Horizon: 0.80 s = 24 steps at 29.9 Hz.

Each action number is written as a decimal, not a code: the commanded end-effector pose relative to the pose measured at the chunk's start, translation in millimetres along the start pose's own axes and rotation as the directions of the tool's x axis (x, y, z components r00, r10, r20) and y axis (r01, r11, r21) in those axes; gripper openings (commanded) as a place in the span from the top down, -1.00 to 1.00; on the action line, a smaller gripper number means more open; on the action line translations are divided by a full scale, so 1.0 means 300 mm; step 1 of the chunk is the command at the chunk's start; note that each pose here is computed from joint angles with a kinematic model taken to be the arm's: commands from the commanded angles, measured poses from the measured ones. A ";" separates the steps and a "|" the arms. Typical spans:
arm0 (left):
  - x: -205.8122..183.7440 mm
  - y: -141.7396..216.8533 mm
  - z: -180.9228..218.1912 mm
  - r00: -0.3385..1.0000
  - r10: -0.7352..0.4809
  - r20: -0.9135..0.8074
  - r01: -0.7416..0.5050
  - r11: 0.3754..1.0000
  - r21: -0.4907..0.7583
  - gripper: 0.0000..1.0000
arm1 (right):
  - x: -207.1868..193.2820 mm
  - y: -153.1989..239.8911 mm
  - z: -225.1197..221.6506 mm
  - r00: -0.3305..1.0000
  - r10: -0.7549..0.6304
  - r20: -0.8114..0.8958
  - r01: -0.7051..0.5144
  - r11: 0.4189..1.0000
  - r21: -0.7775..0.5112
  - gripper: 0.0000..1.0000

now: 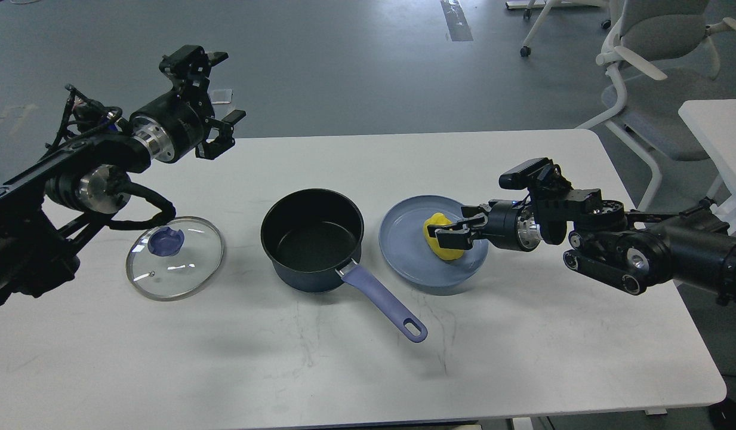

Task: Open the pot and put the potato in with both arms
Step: 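Grasp the yellow potato on the plate with the right gripper, then lift the potato and carry it over the open saucepan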

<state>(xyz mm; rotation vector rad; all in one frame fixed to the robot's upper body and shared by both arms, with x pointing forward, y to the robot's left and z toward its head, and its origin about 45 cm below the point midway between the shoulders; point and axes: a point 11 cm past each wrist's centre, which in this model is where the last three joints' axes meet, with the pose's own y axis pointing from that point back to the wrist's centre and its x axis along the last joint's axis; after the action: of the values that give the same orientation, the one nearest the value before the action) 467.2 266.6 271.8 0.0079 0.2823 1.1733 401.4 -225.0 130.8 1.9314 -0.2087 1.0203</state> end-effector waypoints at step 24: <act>0.018 0.013 -0.010 0.999 0.011 0.034 -0.010 1.000 -0.015 -0.96 | 0.491 -0.072 -0.288 0.915 0.374 -0.151 -0.344 0.919 0.194 0.73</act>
<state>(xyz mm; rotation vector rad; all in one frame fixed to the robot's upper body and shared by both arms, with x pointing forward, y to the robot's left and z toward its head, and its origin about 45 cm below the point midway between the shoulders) 464.6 272.9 267.8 0.0177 0.2441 1.1855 459.0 -146.5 225.7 1.9005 -0.3913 1.4314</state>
